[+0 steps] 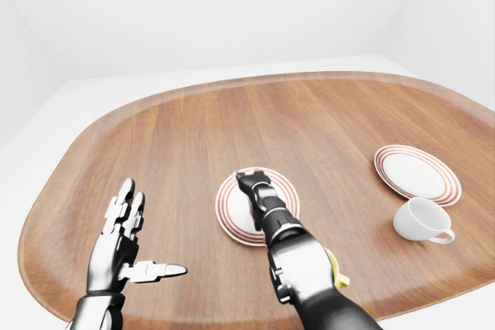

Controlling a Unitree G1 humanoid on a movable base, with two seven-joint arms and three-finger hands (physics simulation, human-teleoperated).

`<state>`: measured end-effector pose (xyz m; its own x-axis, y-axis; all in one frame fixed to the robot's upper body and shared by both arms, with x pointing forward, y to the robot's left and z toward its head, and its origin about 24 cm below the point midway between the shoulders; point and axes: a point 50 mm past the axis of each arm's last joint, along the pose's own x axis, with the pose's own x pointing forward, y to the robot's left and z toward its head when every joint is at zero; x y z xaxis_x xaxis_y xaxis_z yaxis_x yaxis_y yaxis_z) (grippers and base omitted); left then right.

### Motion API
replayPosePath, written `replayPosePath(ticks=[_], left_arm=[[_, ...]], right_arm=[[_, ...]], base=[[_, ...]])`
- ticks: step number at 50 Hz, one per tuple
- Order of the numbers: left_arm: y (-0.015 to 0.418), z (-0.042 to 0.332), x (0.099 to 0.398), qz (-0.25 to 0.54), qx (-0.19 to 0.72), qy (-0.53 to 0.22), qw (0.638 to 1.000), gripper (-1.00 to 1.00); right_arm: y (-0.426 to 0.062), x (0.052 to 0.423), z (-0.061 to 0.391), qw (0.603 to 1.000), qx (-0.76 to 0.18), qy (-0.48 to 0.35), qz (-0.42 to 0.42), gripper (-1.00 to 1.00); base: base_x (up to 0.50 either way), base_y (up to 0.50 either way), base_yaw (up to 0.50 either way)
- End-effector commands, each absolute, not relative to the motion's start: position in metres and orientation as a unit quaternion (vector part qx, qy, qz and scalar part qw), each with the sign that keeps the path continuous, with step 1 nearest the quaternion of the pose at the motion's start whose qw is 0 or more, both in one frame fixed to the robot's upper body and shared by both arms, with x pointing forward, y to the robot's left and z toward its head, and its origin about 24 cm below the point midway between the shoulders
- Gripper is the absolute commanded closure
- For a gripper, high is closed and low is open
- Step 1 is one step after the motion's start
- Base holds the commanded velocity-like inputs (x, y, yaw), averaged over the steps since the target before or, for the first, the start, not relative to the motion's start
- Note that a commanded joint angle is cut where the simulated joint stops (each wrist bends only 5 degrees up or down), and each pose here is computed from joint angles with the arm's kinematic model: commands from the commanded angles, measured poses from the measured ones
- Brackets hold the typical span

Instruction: Put the red mug on the left plate.

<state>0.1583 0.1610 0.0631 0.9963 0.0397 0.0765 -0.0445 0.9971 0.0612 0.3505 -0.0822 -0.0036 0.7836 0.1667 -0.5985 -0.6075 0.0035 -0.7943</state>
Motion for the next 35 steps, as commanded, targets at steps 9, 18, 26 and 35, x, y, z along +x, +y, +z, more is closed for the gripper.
replayPosePath(ticks=[9,18,26,35], left_arm=[[0.161,0.062,0.158,0.022,0.031,-0.036,0.999,-1.00],[0.161,0.062,0.157,0.023,0.032,-0.034,0.999,-1.00],[0.162,0.062,0.155,0.024,0.031,-0.032,0.999,-1.00],[0.161,0.062,0.155,0.024,0.032,-0.032,0.999,-1.00]], right_arm=[[-0.084,0.349,-0.006,0.685,-0.642,0.182,0.293,-1.00],[-0.073,0.399,0.088,0.721,-0.648,0.058,0.238,-1.00],[-0.065,0.415,0.144,0.724,-0.658,-0.003,0.206,-1.00],[-0.075,0.419,0.161,0.736,-0.652,-0.023,0.182,-1.00]], base=[[0.00,0.00,0.00],[0.00,0.00,0.00],[0.00,0.00,0.00],[0.00,0.00,0.00]])
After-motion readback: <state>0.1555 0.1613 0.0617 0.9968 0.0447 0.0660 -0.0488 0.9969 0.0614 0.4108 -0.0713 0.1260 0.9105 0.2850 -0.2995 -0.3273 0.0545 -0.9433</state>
